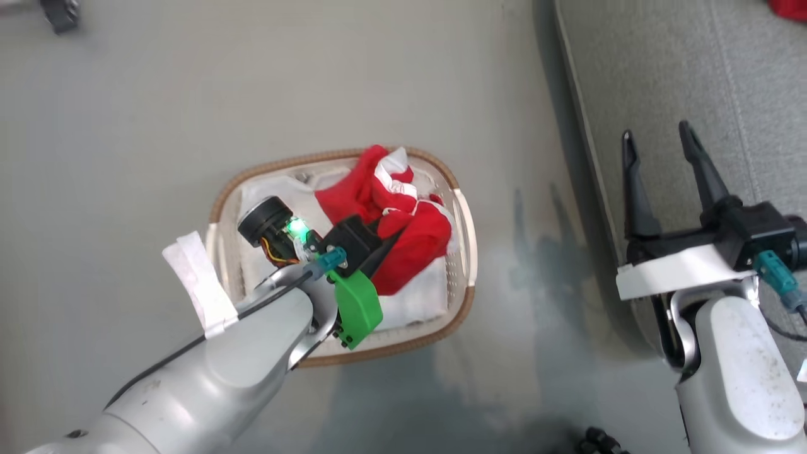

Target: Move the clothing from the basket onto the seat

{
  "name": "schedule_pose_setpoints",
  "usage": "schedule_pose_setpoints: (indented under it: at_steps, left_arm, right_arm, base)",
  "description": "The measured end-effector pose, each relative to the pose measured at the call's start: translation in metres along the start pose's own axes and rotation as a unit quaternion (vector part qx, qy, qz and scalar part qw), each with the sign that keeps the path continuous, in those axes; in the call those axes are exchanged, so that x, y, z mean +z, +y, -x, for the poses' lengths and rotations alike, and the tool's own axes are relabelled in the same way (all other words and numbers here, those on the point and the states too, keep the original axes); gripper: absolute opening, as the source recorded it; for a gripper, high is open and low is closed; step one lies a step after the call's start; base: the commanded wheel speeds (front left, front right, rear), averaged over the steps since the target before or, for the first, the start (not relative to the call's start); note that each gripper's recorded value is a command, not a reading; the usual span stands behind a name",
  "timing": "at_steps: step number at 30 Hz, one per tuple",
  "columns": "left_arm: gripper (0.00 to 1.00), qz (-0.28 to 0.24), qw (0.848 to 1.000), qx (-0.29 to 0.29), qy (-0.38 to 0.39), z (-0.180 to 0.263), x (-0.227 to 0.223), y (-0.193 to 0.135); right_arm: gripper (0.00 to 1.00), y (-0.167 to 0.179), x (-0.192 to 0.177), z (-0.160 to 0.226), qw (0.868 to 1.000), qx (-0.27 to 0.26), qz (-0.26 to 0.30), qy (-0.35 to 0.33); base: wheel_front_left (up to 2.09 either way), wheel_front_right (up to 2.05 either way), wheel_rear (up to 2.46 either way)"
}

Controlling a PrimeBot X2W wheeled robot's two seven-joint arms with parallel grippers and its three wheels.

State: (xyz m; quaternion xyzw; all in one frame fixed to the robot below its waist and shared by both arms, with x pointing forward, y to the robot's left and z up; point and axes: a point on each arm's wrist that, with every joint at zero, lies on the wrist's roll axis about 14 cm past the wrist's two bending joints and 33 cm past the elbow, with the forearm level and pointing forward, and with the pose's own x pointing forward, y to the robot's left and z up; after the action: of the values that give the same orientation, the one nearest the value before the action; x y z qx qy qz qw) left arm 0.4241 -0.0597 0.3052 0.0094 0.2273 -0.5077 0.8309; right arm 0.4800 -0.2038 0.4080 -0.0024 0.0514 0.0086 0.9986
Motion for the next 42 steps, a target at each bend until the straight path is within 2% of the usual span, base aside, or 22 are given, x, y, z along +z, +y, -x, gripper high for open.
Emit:
schedule_pose_setpoints:
  at_steps: [7, 13, 25, 32, 42]
  left_arm:
    - [0.00, -0.051, 0.996, 0.026, -0.073, 0.034, 0.070, -0.010]
    - [0.00, -0.107, 0.984, 0.051, -0.130, 0.065, 0.131, -0.016]
    - [0.00, -0.211, 0.943, 0.102, -0.236, 0.134, 0.257, -0.035]
    - [0.00, -0.241, 0.925, 0.121, -0.269, 0.165, 0.297, -0.045]
    - [0.00, -0.251, 0.920, 0.127, -0.272, 0.177, 0.308, -0.046]
  right_arm:
    - [1.00, 0.013, 0.022, 0.027, 1.000, 0.014, -0.005, -0.011]
    - [1.00, 0.026, 0.049, 0.047, 0.999, 0.030, -0.010, -0.038]
    - [1.00, 0.045, 0.102, 0.080, 0.993, 0.057, -0.008, -0.105]
    - [1.00, 0.065, 0.136, 0.087, 0.985, 0.088, -0.003, -0.151]
    - [1.00, 0.105, 0.171, 0.078, 0.970, 0.147, 0.014, -0.192]
  base:
    - [0.00, 0.00, 0.00]
    - [0.00, 0.00, 0.00]
    - [0.00, 0.00, 0.00]
    - [0.00, 0.00, 0.00]
    - [0.00, 0.00, 0.00]
